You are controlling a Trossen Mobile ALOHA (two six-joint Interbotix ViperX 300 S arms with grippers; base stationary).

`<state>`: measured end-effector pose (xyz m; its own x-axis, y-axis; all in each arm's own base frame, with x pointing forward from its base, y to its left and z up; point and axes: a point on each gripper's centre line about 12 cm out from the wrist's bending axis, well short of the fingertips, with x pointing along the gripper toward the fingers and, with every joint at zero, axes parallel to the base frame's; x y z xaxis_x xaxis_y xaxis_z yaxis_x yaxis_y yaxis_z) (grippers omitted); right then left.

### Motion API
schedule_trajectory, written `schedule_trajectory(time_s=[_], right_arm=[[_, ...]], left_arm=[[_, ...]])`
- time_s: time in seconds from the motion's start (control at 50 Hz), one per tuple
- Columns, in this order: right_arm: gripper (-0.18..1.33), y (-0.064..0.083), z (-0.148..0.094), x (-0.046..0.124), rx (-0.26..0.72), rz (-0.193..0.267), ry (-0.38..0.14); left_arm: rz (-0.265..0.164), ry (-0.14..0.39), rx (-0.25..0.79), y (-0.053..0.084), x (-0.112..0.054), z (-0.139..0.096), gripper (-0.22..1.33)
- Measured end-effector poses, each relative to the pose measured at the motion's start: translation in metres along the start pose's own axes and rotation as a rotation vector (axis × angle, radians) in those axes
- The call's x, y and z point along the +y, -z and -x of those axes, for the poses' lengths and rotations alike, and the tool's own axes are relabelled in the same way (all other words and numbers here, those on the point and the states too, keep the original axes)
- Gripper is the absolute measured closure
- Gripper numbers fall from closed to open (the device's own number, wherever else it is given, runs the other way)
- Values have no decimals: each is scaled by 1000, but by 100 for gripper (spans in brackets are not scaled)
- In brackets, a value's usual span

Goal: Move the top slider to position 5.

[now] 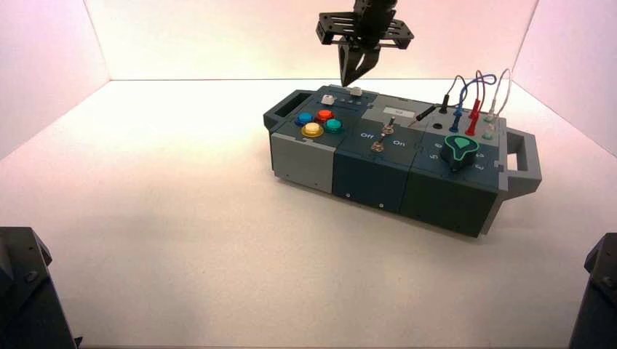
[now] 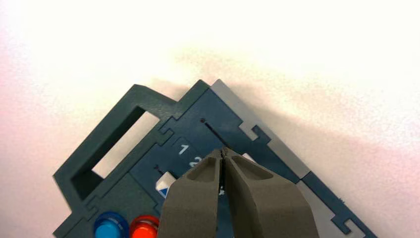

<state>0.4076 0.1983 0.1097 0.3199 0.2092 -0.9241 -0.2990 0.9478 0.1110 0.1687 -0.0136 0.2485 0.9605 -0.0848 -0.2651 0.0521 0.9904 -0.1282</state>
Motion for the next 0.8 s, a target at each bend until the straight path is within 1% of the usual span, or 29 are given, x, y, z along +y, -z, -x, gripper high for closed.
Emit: schedule_trajectory(time_s=[0.32,0.8], right_arm=[[129,-5,-2,-2,2,0,3],[129,-2,-4,-5,21,5,15]], left_arm=[[0,0,-2,0,0,0,127],[0,0,0,0,0,0,127]])
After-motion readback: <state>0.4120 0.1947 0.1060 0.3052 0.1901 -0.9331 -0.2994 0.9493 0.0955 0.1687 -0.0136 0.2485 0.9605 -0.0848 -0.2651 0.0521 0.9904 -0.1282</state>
